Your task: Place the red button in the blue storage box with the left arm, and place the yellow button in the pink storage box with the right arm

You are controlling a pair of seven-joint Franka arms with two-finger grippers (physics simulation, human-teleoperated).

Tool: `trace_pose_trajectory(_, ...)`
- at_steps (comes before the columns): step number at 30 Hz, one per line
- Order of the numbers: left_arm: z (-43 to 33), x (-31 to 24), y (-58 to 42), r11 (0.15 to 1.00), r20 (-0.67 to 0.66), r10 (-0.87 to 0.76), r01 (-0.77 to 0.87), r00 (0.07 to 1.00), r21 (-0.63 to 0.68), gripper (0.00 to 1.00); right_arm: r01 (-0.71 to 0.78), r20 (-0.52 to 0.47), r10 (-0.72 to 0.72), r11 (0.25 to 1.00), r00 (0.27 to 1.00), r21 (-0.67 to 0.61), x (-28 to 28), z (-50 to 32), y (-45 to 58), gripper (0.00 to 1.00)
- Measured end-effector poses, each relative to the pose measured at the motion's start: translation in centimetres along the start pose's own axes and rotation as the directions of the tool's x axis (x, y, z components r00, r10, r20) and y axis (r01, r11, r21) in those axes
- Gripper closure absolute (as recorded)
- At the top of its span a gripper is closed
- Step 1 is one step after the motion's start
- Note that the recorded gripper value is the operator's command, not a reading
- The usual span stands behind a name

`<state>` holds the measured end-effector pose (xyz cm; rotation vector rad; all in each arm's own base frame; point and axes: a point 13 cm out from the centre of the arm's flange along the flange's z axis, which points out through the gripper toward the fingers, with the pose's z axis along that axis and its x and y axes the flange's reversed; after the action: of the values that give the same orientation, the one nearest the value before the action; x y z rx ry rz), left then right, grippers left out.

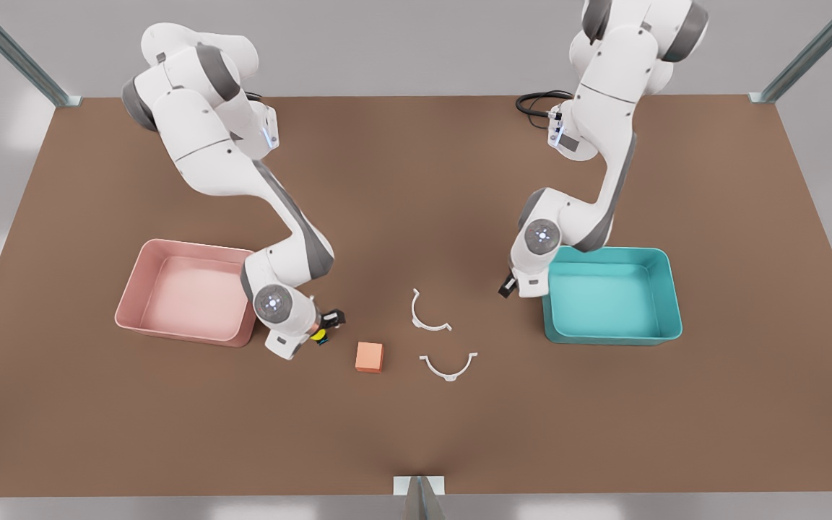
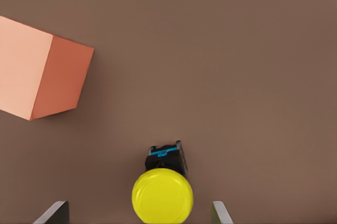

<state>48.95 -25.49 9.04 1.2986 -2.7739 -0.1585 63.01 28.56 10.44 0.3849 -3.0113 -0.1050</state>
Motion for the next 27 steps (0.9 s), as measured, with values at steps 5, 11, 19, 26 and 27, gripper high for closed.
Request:
trace_pose_trajectory(5, 1.9, 0.1, 1.3, 0.998, 0.002, -0.054, 0.054, 0.999, -0.034, 0.00, -0.009, -0.008, 0.009, 1.000, 1.000, -0.005, -0.1, 1.8, -0.4, 0.00)
trace_pose_trajectory(11, 4.4, 0.2, 1.5, 0.994, 0.008, -0.102, 0.102, 0.995, -0.050, 0.28, -0.015, -0.010, 0.015, 1.000, 1.000, -0.011, -0.2, 3.8, -0.6, 0.00)
trace_pose_trajectory(19, 2.6, 0.4, 0.5, 0.990, 0.013, -0.144, 0.144, 0.990, -0.011, 0.48, -0.017, 0.004, 0.017, 1.000, 1.000, -0.018, -0.6, 5.5, -0.6, 0.26)
trace_pose_trajectory(26, -11.9, -2.7, -4.2, 0.971, 0.015, -0.197, 0.193, 0.980, 0.143, 0.49, -0.015, 0.016, 0.015, 1.000, 1.000, -0.021, -0.9, 5.4, -0.6, 0.50)
trace_pose_trajectory(27, -14.9, -4.1, -4.1, 0.965, 0.016, -0.215, 0.210, 0.976, 0.158, 0.49, -0.014, 0.017, 0.014, 1.000, 1.000, -0.022, -0.9, 5.4, -0.6, 0.50)
